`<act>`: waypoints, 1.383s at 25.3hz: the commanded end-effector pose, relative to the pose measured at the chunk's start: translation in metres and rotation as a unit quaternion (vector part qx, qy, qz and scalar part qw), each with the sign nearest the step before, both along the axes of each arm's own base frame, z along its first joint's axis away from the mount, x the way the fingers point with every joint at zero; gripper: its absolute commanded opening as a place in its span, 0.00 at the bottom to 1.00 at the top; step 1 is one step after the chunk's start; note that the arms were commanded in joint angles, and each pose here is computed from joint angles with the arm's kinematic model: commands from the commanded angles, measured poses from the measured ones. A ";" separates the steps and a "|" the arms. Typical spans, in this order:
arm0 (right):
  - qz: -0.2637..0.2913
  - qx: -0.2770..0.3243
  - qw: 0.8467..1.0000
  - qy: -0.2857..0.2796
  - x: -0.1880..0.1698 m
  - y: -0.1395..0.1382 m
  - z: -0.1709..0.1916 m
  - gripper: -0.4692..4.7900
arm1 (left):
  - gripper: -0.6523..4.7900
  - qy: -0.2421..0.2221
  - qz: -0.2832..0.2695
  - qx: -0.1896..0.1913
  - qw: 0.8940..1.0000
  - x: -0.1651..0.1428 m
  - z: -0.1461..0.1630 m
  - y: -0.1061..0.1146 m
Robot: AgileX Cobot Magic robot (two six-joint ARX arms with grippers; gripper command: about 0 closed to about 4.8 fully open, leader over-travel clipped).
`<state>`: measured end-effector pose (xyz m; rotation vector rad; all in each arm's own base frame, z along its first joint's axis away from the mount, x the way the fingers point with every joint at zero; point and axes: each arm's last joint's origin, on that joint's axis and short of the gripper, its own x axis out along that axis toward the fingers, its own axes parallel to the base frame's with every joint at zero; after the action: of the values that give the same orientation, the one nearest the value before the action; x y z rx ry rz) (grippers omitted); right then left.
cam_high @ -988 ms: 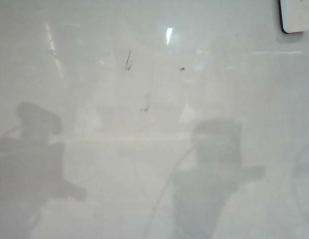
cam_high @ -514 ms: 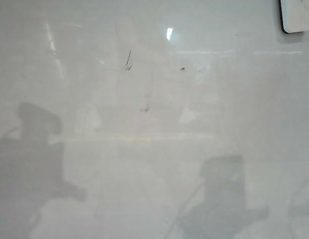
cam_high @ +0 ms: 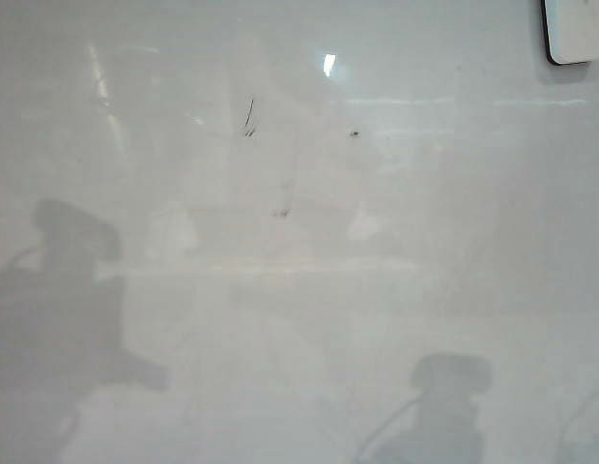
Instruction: Grab the whiteboard eraser that is attached to the surface of the whiteboard and use it to clean the writing on the whiteboard.
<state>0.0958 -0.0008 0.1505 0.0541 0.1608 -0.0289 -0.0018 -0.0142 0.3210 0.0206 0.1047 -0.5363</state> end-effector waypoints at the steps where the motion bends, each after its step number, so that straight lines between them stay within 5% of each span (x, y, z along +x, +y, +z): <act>1: 0.000 0.001 1.000 -0.008 0.000 0.000 0.003 0.08 | 0.12 -0.006 -0.002 0.000 1.000 0.000 0.002 0.000; 22: 0.000 0.001 1.000 -0.009 0.000 0.000 0.004 0.08 | 0.12 -0.006 -0.002 0.000 1.000 0.000 0.002 0.000; 28: 0.000 0.001 1.000 -0.009 0.000 0.000 0.004 0.08 | 0.12 -0.063 0.008 0.052 0.997 0.006 -0.006 0.001; 32: 0.000 0.001 1.000 -0.009 0.000 0.000 0.004 0.08 | 0.12 -0.099 0.089 0.056 0.990 0.028 -0.032 0.004; 35: 0.000 0.001 1.000 -0.008 0.000 0.000 0.003 0.08 | 0.12 -0.084 0.136 0.030 0.987 0.051 -0.056 0.006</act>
<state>0.0957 -0.0009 0.1508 0.0545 0.1616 -0.0301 0.0441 -0.0092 0.2647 0.1400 0.0064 -0.3124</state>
